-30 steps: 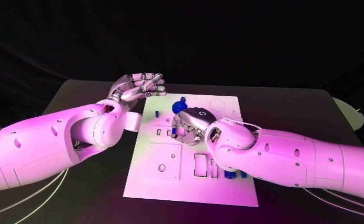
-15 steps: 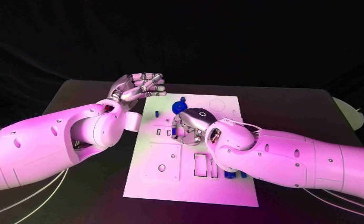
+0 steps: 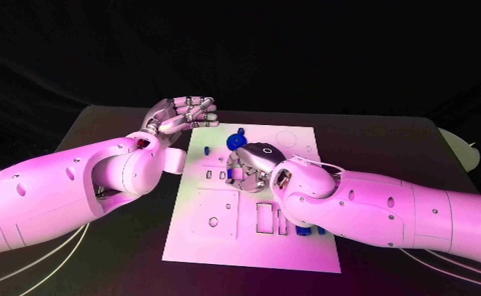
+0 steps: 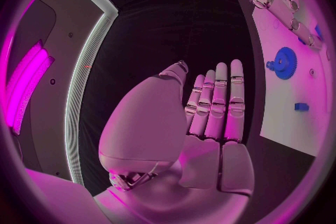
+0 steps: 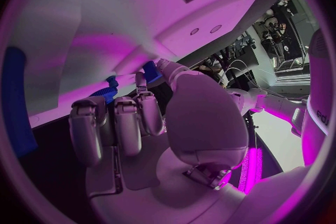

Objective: Assemble the parts on the task board

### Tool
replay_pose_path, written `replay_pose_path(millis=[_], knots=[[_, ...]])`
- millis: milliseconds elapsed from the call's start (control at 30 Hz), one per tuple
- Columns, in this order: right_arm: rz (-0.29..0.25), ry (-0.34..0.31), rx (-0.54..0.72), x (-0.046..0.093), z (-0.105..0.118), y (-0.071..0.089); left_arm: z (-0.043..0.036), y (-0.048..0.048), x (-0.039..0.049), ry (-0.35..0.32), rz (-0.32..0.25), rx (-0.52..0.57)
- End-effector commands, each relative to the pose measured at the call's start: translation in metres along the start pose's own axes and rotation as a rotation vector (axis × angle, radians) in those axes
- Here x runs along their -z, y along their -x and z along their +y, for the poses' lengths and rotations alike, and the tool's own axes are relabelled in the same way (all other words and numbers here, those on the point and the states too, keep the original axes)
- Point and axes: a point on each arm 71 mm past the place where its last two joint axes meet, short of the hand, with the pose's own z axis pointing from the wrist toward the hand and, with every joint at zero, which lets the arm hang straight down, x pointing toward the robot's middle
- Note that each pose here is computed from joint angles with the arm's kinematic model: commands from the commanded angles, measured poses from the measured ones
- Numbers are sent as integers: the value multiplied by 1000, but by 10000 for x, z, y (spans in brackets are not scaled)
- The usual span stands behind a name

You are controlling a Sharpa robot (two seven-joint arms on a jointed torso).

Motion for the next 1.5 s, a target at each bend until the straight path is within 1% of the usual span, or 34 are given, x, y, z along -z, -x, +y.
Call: replay_pose_path(millis=[33,267,433,500,600,667,767,833,933,967,1033,1100,1167,1300,1400,1500], knots=[[-26,0,7,5,0,14,-13,-24,0,-9,21,5],[-69,10,-9,31,6,44,-13,-21,0,-8,21,5],[-173,52,-53,126,16,147,-4,-1,-5,2,21,-13],[-207,80,-77,164,12,210,7,5,-9,15,35,-37],[-250,137,-130,221,-22,353,39,14,-20,50,70,-104],[-267,162,-170,265,-69,457,67,22,-32,77,91,-156],[-283,173,-226,336,-149,599,106,40,-46,118,113,-222],[-293,164,-264,404,-233,711,139,56,-53,154,131,-273],[-309,121,-322,537,-410,883,196,78,-55,220,168,-370],[-312,110,-331,566,-450,917,209,81,-53,236,179,-393],[-321,79,-350,644,-559,1003,244,84,-42,281,211,-459],[-331,40,-369,730,-686,1090,283,78,-24,342,257,-545],[-336,9,-383,791,-779,1143,293,63,-25,393,294,-629],[-342,-49,-403,887,-946,1210,289,24,-47,471,344,-789],[-342,-79,-409,929,-1033,1234,284,-16,-71,517,365,-894],[-342,-103,-411,953,-1098,1247,286,-66,-110,557,378,-970]])
